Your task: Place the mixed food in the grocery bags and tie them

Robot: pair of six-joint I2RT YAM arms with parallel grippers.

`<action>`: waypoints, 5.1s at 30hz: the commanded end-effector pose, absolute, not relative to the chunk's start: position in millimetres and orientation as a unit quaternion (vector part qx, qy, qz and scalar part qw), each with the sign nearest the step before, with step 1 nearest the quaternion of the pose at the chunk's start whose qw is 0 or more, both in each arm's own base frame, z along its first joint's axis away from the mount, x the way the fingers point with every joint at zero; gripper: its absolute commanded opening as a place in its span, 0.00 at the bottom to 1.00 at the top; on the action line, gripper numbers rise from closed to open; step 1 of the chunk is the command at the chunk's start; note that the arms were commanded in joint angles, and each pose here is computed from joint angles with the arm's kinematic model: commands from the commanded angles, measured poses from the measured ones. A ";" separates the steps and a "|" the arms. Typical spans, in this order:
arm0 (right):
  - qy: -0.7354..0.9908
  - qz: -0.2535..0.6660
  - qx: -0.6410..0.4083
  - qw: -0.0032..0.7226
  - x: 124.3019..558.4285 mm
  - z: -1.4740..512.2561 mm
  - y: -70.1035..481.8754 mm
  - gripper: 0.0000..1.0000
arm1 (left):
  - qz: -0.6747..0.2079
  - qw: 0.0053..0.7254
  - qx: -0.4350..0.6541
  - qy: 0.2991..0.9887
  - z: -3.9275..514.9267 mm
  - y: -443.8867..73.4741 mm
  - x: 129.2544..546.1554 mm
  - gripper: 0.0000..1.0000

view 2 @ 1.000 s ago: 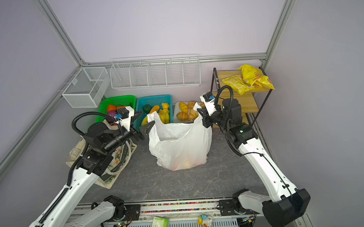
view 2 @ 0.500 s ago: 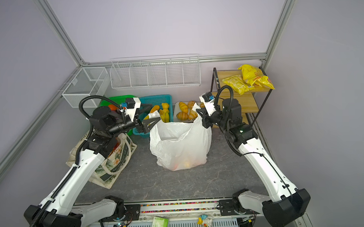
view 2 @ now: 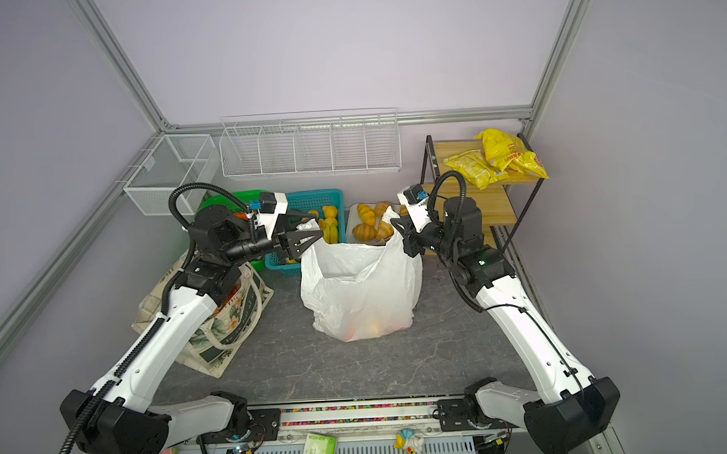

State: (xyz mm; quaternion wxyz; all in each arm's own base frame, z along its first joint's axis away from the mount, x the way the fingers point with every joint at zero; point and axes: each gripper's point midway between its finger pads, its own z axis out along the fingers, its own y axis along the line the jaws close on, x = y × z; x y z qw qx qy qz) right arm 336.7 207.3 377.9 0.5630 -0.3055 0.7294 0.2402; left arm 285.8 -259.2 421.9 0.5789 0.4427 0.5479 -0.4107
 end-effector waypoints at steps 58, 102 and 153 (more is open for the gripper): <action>0.648 0.167 -0.357 0.652 269.8 460.5 253.2 0.95 | -0.469 0.570 0.166 0.654 409.6 -250.5 308.7 0.00; 0.629 0.354 -0.405 0.561 286.3 308.9 360.1 0.15 | -0.426 0.597 0.229 0.641 415.5 -248.5 291.8 0.57; 0.677 0.297 -0.339 0.582 315.7 254.0 356.0 0.40 | -0.516 0.567 0.176 0.617 423.5 -262.4 290.7 0.00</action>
